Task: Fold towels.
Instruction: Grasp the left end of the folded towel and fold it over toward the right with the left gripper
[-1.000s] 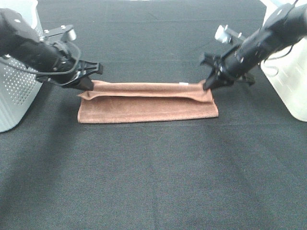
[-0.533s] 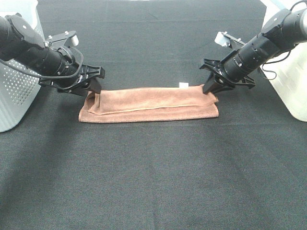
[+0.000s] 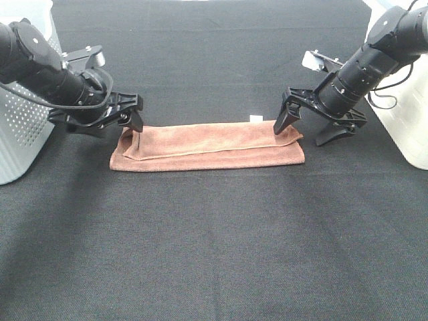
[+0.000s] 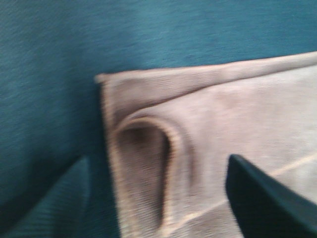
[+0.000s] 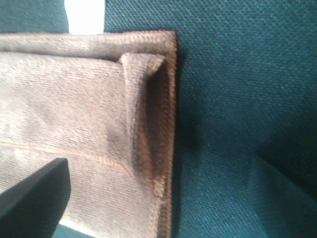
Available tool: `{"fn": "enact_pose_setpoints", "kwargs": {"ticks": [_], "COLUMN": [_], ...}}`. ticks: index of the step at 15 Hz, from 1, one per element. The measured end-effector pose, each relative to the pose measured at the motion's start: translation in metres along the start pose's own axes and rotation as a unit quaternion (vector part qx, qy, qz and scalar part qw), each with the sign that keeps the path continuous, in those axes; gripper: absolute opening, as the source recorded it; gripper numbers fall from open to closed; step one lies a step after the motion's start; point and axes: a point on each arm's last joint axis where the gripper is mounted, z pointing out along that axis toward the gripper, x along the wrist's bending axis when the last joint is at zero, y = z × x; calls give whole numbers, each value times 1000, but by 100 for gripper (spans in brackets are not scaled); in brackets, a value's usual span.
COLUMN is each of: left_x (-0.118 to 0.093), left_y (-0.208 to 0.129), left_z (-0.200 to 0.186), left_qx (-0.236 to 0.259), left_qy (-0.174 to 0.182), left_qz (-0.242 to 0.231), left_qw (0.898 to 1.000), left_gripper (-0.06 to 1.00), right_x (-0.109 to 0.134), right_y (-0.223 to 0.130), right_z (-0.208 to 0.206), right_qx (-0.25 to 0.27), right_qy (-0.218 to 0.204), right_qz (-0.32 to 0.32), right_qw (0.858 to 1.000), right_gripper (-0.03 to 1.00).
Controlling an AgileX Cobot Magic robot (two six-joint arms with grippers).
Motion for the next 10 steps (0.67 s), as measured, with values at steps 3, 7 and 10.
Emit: {"fn": "enact_pose_setpoints", "kwargs": {"ticks": [3,7,10], "left_x": [4,0,-3], "left_y": [-3,3,7], "left_z": [17,34,41], "left_qx": [19,50,73], "left_qy": [5,-15,-26], "left_qz": [-19,-34,-45], "left_qw": [1000,998,996], "left_gripper": [76,74,36], "right_x": [0,0,0], "right_y": [-1,0,0], "right_z": [0,0,0], "right_qx": [4,3,3], "right_qy": [-2,-3,-3], "right_qz": [-1,-1,-1], "right_qw": [1000,1000,1000], "right_gripper": [92,92,92]}}
